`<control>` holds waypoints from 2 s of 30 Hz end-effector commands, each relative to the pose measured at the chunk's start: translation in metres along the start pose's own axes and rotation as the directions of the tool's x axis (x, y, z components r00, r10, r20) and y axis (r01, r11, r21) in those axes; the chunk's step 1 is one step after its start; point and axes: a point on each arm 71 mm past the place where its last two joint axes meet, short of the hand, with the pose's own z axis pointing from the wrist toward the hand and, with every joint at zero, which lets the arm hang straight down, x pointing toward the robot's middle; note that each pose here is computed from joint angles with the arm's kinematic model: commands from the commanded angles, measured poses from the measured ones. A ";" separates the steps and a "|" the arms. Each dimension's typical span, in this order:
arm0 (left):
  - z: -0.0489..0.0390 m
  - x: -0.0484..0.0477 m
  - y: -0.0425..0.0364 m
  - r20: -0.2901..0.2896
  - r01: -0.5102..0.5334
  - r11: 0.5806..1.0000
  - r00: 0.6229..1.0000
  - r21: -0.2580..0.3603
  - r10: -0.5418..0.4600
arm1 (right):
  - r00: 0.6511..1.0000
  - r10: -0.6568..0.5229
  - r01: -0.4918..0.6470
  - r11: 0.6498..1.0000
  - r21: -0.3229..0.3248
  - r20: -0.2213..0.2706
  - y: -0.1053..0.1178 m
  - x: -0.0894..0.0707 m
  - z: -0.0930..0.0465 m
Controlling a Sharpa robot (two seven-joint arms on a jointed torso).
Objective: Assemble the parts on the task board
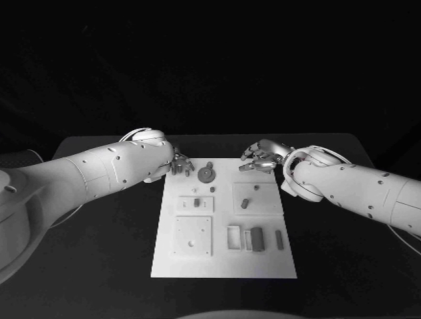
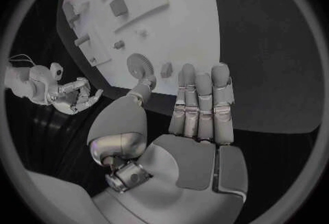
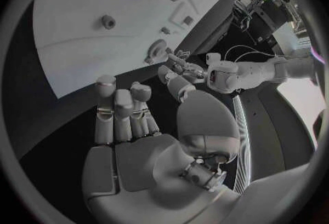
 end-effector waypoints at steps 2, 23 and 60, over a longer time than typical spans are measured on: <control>0.0012 0.0029 -0.0022 -0.008 -0.003 1.000 1.000 0.014 0.003 | 1.000 -0.005 0.005 1.000 -0.009 -0.008 0.001 0.001 0.000; 0.0034 0.0069 -0.0035 -0.003 0.017 1.000 1.000 0.024 -0.017 | 1.000 -0.006 0.006 1.000 -0.006 -0.014 0.001 0.002 0.000; 0.0052 0.0149 -0.0149 -0.027 0.035 0.998 0.999 0.048 -0.034 | 1.000 -0.006 0.006 1.000 -0.007 -0.017 0.002 0.002 0.000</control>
